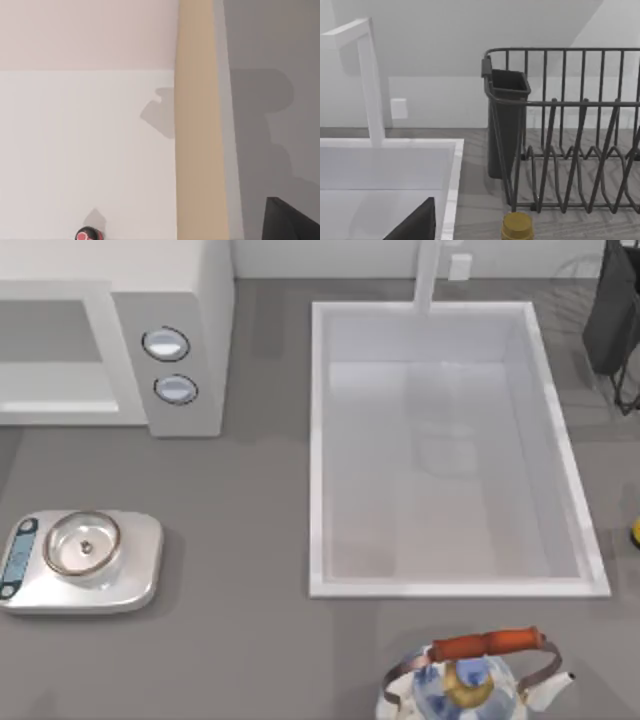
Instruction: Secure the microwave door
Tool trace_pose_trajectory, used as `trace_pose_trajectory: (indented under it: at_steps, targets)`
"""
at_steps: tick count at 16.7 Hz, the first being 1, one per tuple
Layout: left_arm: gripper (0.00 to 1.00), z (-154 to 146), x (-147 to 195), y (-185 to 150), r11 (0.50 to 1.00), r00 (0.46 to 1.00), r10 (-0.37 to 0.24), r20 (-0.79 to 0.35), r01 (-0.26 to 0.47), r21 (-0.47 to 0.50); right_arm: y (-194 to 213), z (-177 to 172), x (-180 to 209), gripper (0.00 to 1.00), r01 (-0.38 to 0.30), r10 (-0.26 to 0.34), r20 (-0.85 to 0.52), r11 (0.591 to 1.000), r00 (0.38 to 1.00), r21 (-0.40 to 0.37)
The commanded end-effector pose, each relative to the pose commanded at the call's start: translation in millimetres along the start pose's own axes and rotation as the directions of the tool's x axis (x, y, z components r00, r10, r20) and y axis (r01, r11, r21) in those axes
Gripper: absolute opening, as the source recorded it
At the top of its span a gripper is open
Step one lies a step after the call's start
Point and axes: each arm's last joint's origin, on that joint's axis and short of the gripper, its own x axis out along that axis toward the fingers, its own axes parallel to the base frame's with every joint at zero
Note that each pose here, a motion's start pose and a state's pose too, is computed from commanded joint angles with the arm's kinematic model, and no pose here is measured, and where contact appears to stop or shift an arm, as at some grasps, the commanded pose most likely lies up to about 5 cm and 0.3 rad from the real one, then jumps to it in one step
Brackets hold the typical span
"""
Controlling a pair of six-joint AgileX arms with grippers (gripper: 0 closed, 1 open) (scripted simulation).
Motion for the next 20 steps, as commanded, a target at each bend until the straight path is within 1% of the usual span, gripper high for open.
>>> trace_pose_trajectory:
  at_steps: [3,7,9,11,16,18,20]
  targets:
    - [0.00,6,-1,-19,1.000,1.000,0.006,0.003,-0.006,0.007,0,0,0,1.00,0.000,0.000,0.000,1.000,1.000,0.000]
    - [0.00,1,2,-72,1.000,1.000,-0.009,-0.011,0.009,-0.007,0,0,0,1.00,0.000,0.000,0.000,1.000,1.000,0.000]
    - [0.00,0,1,-91,1.000,1.000,-0.004,-0.005,0.004,-0.003,0,0,0,1.00,0.000,0.000,0.000,1.000,1.000,0.000]
    - [0.00,0,0,-99,1.000,1.000,-0.001,0.000,0.001,-0.001,0,0,0,1.00,0.000,0.000,0.000,1.000,1.000,0.000]
    - [0.00,-2,0,-99,1.000,1.000,-0.002,-0.001,0.002,-0.007,0,0,0,1.00,0.000,0.000,0.000,1.000,1.000,0.000]
    - [0.00,2,-1,-106,1.000,1.000,0.007,0.016,-0.007,0.015,0,0,0,1.00,0.000,0.000,0.000,1.000,1.000,0.000]
    - [0.00,9,-1,-122,0.999,0.999,0.005,0.041,-0.007,0.052,0,0,0,1.00,0.000,0.000,0.000,1.000,1.000,0.000]
